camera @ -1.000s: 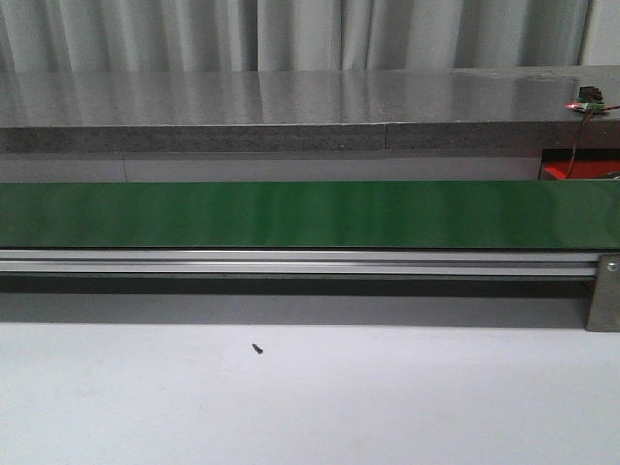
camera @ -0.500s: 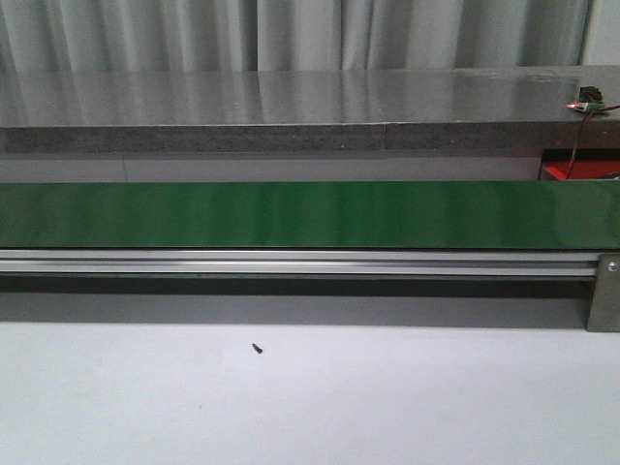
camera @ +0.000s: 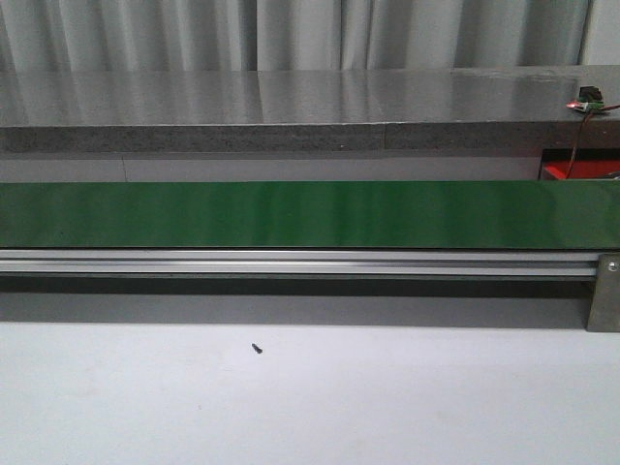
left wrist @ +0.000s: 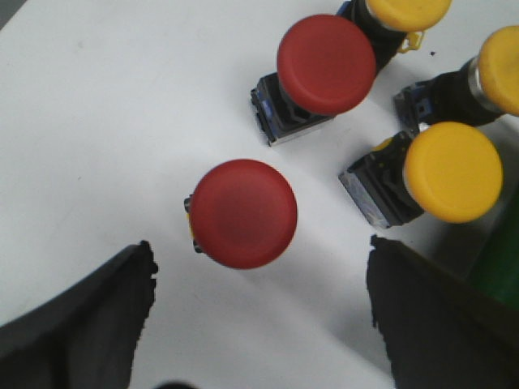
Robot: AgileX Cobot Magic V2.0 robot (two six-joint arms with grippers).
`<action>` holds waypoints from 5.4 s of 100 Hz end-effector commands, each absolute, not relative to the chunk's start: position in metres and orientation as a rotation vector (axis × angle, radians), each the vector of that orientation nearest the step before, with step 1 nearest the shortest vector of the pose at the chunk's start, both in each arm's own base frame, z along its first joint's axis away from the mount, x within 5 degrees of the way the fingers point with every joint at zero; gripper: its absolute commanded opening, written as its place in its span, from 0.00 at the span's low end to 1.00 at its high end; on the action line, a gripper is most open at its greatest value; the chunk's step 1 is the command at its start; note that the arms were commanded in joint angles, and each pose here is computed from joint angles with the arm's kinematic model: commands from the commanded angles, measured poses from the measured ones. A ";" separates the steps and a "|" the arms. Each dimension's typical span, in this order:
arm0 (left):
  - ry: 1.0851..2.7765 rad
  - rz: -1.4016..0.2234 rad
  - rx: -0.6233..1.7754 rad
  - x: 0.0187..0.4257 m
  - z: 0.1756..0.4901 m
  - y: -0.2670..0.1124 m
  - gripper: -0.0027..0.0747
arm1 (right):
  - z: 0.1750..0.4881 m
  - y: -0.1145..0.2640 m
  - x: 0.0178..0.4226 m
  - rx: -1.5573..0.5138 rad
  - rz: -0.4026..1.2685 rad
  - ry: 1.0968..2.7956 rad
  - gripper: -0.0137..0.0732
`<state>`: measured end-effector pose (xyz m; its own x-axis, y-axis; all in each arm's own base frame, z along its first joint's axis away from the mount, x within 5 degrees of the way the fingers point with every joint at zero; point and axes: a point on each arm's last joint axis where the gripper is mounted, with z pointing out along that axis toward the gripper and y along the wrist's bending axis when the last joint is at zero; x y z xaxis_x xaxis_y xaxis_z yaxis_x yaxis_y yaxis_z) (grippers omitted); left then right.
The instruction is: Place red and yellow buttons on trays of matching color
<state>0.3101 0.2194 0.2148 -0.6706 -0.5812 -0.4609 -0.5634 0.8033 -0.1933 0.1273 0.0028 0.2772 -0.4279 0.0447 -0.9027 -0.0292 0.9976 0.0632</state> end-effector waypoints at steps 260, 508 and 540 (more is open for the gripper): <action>2.389 -0.107 -0.360 0.349 0.282 0.113 0.75 | 0.290 0.001 0.131 0.033 0.078 1.926 0.02; 2.094 -0.216 0.155 0.168 0.339 -0.009 0.01 | 0.359 0.245 0.315 -0.952 0.534 2.238 0.86; 2.094 -0.216 0.155 0.168 0.339 -0.009 0.01 | 0.344 0.299 0.332 -1.037 0.560 2.181 0.82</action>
